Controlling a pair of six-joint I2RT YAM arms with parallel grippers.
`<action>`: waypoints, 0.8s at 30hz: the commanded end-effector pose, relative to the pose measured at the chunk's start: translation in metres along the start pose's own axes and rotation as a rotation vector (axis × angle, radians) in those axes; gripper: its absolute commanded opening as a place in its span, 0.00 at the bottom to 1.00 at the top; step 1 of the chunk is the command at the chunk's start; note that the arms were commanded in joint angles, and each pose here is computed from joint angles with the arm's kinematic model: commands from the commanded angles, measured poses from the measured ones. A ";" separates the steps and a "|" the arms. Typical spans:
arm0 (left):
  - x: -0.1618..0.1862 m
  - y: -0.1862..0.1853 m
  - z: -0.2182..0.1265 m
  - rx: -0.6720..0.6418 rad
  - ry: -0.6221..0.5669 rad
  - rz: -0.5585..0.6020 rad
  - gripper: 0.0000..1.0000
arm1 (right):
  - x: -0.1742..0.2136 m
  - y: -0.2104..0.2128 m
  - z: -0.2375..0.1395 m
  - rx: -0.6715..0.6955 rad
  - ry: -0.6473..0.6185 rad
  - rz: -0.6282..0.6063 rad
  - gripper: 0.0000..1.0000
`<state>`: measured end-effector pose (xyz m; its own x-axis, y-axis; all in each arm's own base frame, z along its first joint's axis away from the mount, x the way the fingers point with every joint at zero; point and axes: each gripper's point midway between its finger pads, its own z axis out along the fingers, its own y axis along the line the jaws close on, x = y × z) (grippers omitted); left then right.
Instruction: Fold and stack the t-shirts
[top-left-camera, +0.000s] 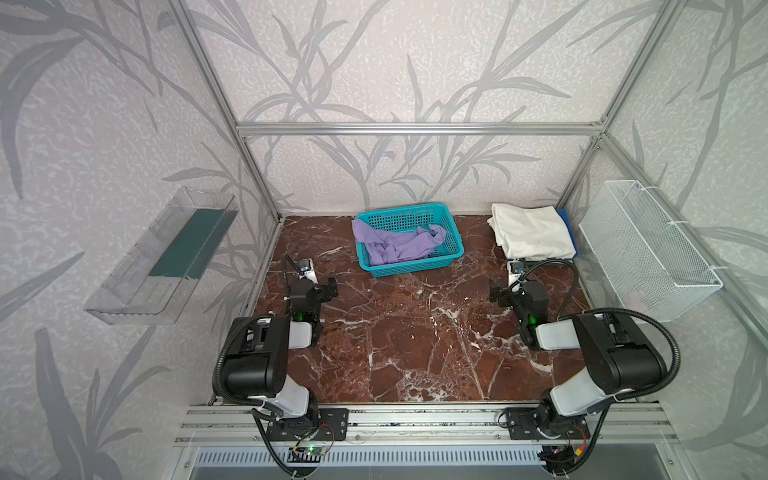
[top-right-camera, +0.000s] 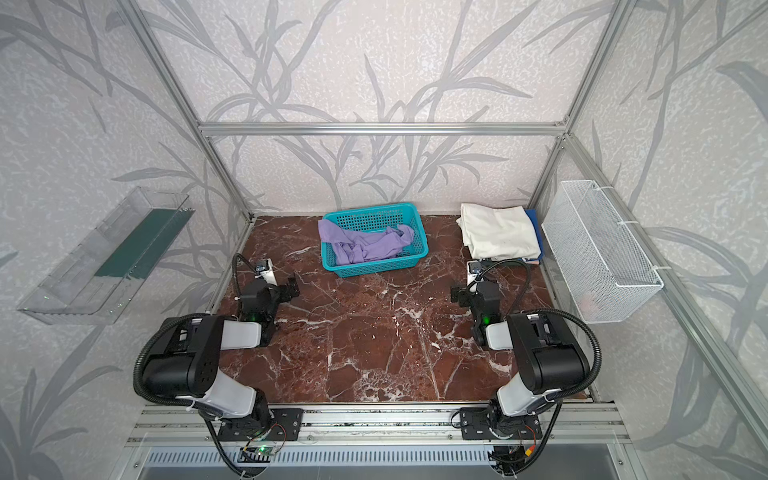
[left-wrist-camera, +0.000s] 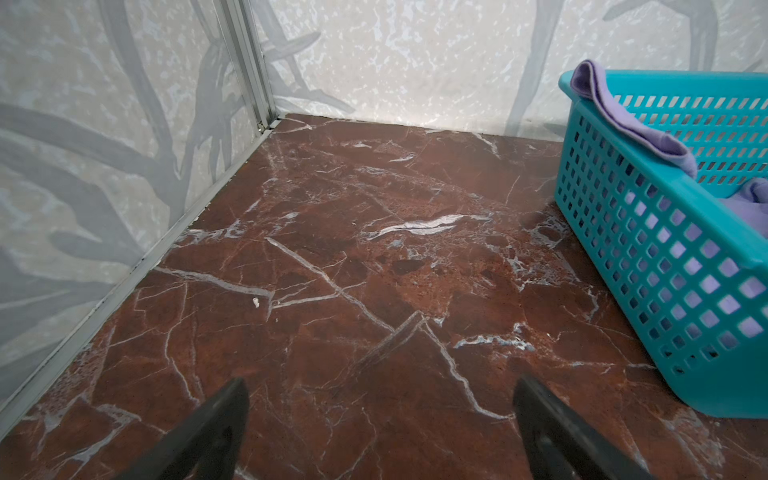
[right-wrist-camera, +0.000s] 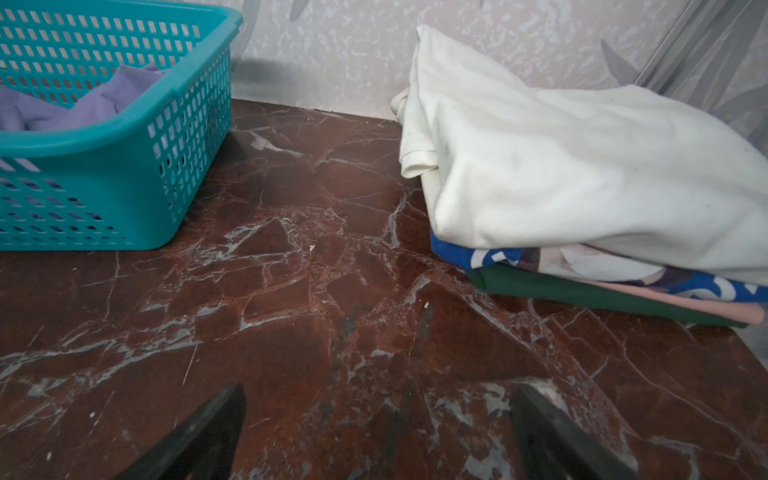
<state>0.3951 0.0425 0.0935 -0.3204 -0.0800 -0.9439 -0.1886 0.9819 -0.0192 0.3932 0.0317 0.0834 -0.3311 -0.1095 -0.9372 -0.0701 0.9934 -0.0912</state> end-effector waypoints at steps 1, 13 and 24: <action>-0.001 0.001 0.000 -0.006 -0.013 0.015 0.99 | -0.010 0.000 0.002 -0.006 -0.028 -0.001 0.99; -0.001 0.000 0.000 0.000 -0.014 0.015 0.99 | -0.010 0.000 0.002 -0.004 -0.028 0.000 0.99; -0.002 0.000 0.000 -0.006 -0.014 0.022 0.99 | -0.010 -0.001 0.002 -0.002 -0.027 -0.002 0.99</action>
<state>0.3951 0.0421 0.0934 -0.3209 -0.0793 -0.9438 -0.1877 0.9820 -0.0187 0.3927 0.0325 0.0821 -0.3361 -0.1098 -0.9354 -0.0763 0.9931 -0.0891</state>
